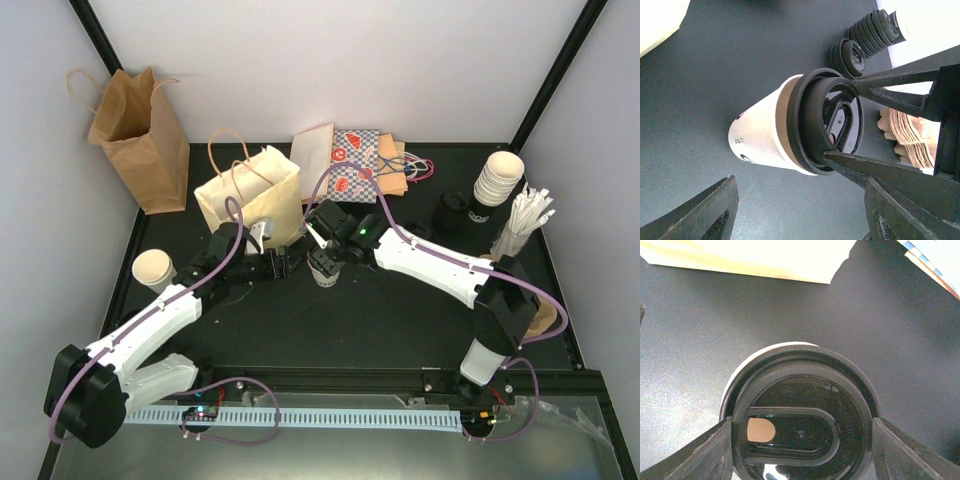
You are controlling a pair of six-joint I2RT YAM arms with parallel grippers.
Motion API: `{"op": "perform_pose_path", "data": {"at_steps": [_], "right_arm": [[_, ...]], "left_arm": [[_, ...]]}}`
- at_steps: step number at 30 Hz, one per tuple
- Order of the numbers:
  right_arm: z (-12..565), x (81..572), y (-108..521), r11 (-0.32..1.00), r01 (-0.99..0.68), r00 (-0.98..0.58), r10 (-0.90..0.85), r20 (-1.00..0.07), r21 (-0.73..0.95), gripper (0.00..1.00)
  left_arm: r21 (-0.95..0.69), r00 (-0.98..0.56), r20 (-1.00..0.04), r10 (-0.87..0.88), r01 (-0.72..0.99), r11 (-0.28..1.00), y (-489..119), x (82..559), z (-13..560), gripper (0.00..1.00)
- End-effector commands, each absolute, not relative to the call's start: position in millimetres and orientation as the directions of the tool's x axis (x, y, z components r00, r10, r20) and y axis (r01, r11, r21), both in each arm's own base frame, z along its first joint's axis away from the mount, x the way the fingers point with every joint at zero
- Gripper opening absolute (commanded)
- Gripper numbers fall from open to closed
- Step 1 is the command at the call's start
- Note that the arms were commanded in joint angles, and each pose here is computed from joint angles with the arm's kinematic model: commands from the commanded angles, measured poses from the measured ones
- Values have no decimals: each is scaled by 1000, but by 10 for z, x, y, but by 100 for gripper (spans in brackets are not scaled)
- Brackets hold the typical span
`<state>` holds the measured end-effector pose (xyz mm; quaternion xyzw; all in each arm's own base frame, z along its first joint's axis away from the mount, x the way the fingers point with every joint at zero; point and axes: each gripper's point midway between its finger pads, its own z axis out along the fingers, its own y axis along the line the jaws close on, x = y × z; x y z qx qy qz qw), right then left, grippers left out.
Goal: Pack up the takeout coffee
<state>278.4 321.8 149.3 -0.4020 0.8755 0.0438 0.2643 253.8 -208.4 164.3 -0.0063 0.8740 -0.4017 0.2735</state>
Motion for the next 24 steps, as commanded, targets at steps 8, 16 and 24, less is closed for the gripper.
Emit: {"op": "perform_pose_path", "data": {"at_steps": [8,16,24], "right_arm": [[1392,2814,3338,654,-745,-524,-696,-491,-132,69],[1303,2795,3329,649,-751,-534,-708,-462,-126,69],[1162,2699,3293,643,-761,-565,-722,-400,-86,69]], "left_arm": [[-716,-842,-492,-222,246,653,-2150,2620,1699,70],[-716,-844,-489,-218,246,653,-2164,2644,1664,69],[-714,-845,-490,-213,249,655,-2163,2633,1640,69]]}}
